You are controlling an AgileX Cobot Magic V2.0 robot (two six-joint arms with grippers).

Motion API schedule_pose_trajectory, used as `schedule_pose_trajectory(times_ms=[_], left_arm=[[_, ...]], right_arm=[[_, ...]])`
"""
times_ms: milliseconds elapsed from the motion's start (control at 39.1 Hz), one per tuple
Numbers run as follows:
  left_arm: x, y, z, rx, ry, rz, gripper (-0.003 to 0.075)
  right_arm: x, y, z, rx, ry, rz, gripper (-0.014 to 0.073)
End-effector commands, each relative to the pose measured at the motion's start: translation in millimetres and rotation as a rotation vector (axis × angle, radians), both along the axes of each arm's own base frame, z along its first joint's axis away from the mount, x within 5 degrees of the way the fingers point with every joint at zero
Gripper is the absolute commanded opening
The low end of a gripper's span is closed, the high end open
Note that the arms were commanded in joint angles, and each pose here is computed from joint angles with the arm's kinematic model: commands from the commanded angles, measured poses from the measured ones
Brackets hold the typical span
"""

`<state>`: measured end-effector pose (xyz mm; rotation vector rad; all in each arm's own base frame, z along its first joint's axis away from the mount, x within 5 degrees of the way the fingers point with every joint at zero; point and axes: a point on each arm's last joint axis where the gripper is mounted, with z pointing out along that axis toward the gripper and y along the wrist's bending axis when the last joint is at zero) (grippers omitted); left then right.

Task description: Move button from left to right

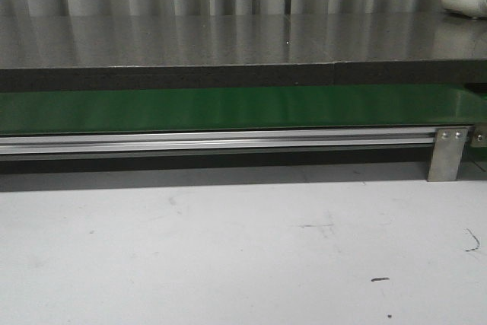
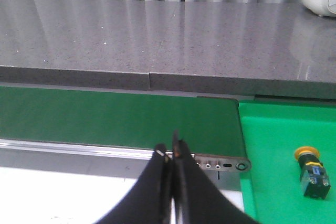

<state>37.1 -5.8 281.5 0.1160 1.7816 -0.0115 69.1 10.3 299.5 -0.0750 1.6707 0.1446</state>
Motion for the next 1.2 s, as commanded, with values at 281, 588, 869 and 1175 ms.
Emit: schedule_pose_trajectory(times_ms=[281, 588, 869, 1175], left_arm=[[6, 1, 3, -0.051, -0.136, 0.015, -0.0021], [13, 2, -58, -0.132, -0.214, 0.024, -0.0021], [19, 3, -84, -0.143, -0.236, 0.032, -0.0021], [19, 3, -82, -0.144, -0.252, 0.032, -0.0021]], right_arm=[[0, 0, 15, 0.006, -0.104, -0.004, -0.0069], [0, 0, 15, 0.006, -0.102, -0.004, -0.0069], [0, 0, 15, 0.006, -0.103, -0.004, -0.0069], [0, 0, 15, 0.006, -0.103, -0.004, -0.0069]])
